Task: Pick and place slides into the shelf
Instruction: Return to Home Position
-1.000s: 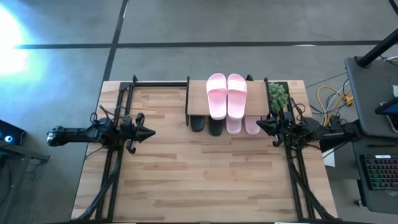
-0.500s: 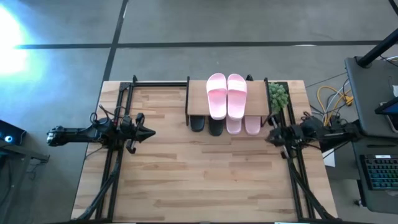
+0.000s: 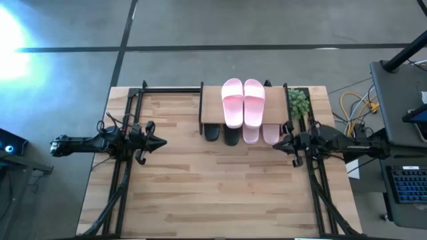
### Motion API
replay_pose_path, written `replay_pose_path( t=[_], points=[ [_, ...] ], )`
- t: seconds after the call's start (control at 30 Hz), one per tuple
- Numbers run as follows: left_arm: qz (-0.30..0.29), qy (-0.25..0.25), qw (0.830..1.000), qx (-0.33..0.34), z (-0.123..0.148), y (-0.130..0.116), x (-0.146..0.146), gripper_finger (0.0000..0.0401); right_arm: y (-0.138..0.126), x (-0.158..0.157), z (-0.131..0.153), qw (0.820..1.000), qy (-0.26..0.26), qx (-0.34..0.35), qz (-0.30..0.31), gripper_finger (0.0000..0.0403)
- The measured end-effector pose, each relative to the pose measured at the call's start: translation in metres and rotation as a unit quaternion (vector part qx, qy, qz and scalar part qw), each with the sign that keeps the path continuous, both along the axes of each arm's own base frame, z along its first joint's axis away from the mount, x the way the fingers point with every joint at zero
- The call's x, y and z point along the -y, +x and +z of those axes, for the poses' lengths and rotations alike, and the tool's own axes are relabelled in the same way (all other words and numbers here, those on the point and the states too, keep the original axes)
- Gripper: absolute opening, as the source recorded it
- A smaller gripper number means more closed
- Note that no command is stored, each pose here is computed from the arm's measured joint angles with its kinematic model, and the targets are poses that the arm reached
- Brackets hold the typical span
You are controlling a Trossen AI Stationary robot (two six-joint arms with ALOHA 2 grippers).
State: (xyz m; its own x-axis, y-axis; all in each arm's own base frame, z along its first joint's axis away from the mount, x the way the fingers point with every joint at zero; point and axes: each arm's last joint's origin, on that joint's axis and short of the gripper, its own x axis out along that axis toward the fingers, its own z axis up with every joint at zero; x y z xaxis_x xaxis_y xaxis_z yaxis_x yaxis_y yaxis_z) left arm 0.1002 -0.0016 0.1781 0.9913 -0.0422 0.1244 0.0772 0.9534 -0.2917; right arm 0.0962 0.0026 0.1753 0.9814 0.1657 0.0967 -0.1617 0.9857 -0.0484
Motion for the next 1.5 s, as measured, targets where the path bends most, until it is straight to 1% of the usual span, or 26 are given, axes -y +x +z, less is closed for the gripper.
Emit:
replay_pose_path(
  t=[0.1,0.3,0.67,1.07,1.1,1.2,1.27,1.33,1.4,1.5],
  points=[
    [0.000,0.000,1.000,0.000,0.000,0.000,0.000,0.0000,0.000,-0.001,-0.005,1.000,-0.010,-0.023,0.009,0.0011],
    [0.000,0.000,1.000,0.000,0.000,0.000,0.000,0.0000,0.000,0.000,-0.005,0.999,0.015,-0.027,0.007,0.0011],
    [0.000,0.000,1.000,0.000,0.000,0.000,0.000,0.0000,0.000,0.000,-0.005,0.993,0.106,-0.044,0.013,0.0011],
    [0.000,0.001,1.000,0.000,0.000,0.000,0.000,0.0000,0.000,0.000,-0.005,0.993,0.105,-0.044,0.013,0.0011],
    [0.002,0.011,1.000,0.001,0.000,0.000,0.000,0.0000,0.000,0.000,-0.005,0.993,0.105,-0.044,0.013,0.0011],
    [0.021,0.085,0.996,0.009,0.001,0.000,-0.001,0.0000,0.000,0.000,-0.005,0.993,0.105,-0.044,0.013,0.0011],
    [0.036,0.139,0.990,0.006,0.000,0.000,-0.001,0.0000,0.001,0.000,-0.005,0.993,0.105,-0.044,0.013,0.0011],
    [0.060,0.180,0.982,-0.006,-0.001,0.001,-0.002,0.0000,0.001,0.000,-0.005,0.993,0.105,-0.044,0.013,0.0011],
    [0.084,0.199,0.976,-0.021,-0.003,0.001,-0.004,0.0000,0.001,0.000,-0.005,0.993,0.105,-0.044,0.013,0.0011],
    [0.113,0.197,0.972,-0.063,-0.010,0.003,-0.006,0.0000,0.001,0.000,-0.005,0.993,0.105,-0.044,0.013,0.0011]
  ],
)
